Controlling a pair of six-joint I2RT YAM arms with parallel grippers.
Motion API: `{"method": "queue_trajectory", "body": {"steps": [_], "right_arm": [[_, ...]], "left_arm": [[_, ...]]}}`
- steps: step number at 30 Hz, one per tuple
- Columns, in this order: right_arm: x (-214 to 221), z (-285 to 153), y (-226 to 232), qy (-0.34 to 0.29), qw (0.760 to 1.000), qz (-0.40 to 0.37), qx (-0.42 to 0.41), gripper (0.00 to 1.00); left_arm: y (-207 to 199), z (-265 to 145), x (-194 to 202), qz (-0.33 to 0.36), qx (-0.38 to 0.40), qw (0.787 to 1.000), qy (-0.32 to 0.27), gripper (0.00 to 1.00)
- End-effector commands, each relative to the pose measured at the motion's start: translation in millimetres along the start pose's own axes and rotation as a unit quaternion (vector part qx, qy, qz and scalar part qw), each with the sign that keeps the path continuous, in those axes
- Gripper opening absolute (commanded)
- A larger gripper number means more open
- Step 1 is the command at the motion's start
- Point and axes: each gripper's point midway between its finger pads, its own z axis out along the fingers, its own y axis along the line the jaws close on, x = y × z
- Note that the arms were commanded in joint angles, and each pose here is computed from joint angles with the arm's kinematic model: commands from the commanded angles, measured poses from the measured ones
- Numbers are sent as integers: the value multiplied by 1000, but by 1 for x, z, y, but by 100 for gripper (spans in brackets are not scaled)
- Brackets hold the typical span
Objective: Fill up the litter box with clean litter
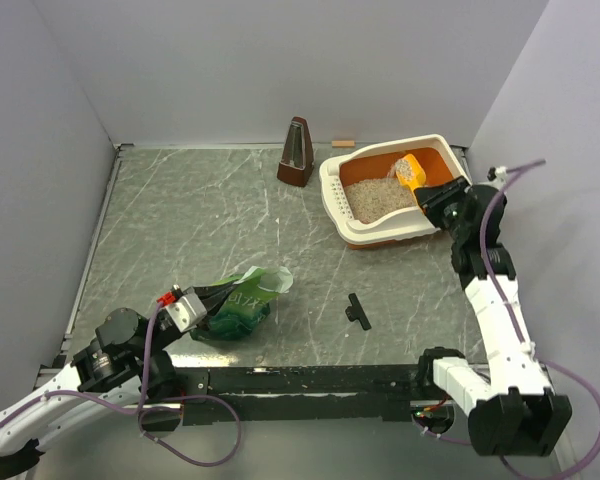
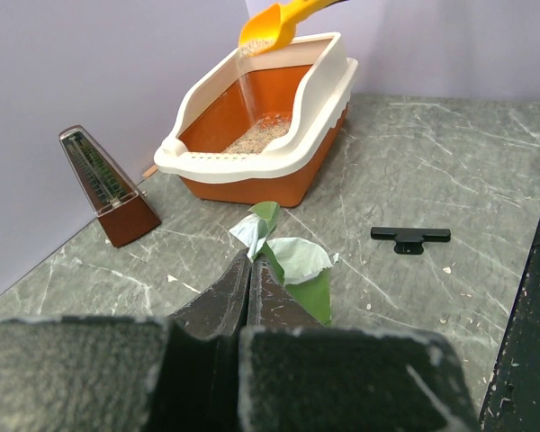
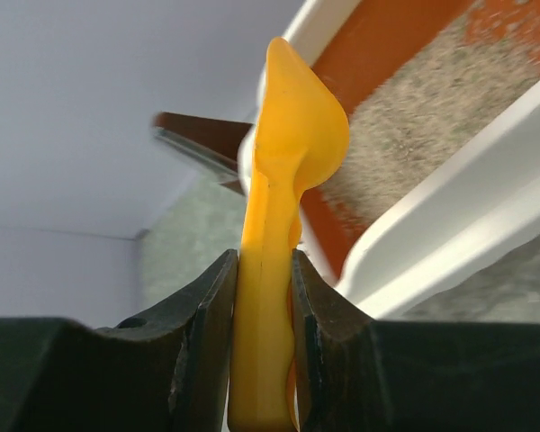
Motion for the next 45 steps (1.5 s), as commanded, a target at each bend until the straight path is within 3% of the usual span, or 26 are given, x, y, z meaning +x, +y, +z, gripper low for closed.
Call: {"method": "queue_trajectory", "body": {"steps": [1,5,9,15,23,28,30,35,45], "right_arm": [[-1,5,-18,43,986,-145,65,0],[9,10,-13,90,957,-259,94,0],[12,11,-3,74,922,-358,125,0],[25,5,35,78,908,-405,75,0],[30,-47,82,87,893,-442,20,0],[68,-85,104,175,889,-415,-89,0],[94,-104,114,230,878,-390,-154,0],[136,-136,114,340,849,-341,-218,0],[162,-171,117,435,802,-302,-277,0]], "left_arm": [[3,2,-20,-15,-6,999,-34,1],[3,2,-20,-14,-4,999,-34,1],[2,3,-18,-15,-2,999,-28,1],[7,1,-17,-15,-15,999,-27,1],[8,0,-18,-16,-18,999,-27,1],[9,0,-17,-16,-20,999,-25,1],[9,-1,-19,-15,-21,999,-28,1],[9,0,-19,-16,-20,999,-27,1],[9,-1,-19,-16,-20,999,-28,1]]}}
